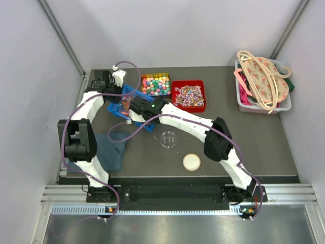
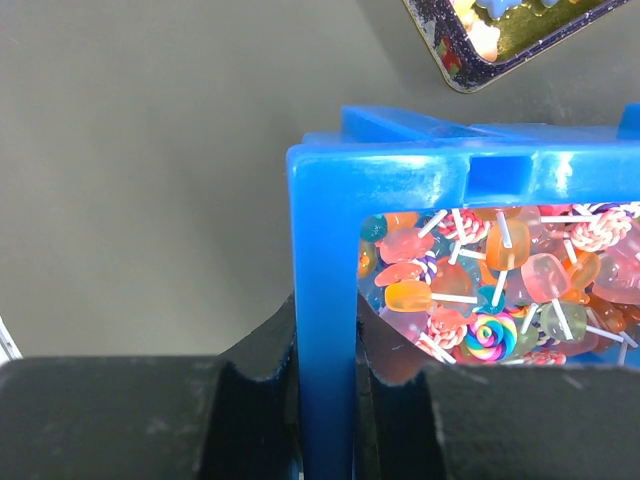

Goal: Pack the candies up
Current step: Scoop the fake candies from the storage box.

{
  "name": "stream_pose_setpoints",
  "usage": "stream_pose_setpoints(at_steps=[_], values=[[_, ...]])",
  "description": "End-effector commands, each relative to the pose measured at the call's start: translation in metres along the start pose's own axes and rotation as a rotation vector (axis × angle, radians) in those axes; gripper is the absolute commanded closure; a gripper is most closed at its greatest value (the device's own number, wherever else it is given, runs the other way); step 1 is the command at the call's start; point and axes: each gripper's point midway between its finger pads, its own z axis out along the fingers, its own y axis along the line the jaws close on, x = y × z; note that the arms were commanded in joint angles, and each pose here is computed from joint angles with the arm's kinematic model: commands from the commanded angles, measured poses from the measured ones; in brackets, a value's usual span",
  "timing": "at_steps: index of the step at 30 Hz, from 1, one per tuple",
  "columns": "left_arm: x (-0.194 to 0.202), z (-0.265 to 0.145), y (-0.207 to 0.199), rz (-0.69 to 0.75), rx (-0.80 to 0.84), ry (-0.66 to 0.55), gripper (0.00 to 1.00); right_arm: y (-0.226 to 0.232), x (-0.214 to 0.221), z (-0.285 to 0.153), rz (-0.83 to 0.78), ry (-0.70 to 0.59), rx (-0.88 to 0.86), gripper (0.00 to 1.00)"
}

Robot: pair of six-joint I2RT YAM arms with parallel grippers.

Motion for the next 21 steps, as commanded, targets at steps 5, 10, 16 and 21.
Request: stream_pose_setpoints(at_steps=[5, 10, 16, 21], values=[[-0.063, -0.041, 0.003, -0.010, -0.031, -0.223, 1.00, -0.013, 0.000, 0.005, -0.039, 0.067, 0.079, 1.00], [-0.062, -0.051, 0.006, -0.035, -0.068, -0.223, 1.00, -0.021, -0.013, 0.011, -0.049, 0.061, 0.112, 1.00], [-0.066, -0.055, -0.014, -0.043, -0.050, -0.233, 1.00, -0.007, -0.039, 0.020, -0.079, 0.019, 0.108, 1.00], [-0.068, -0.061, -0.018, -0.038, -0.045, -0.245, 1.00, -0.001, -0.056, 0.028, -0.051, -0.024, 0.109, 1.00]])
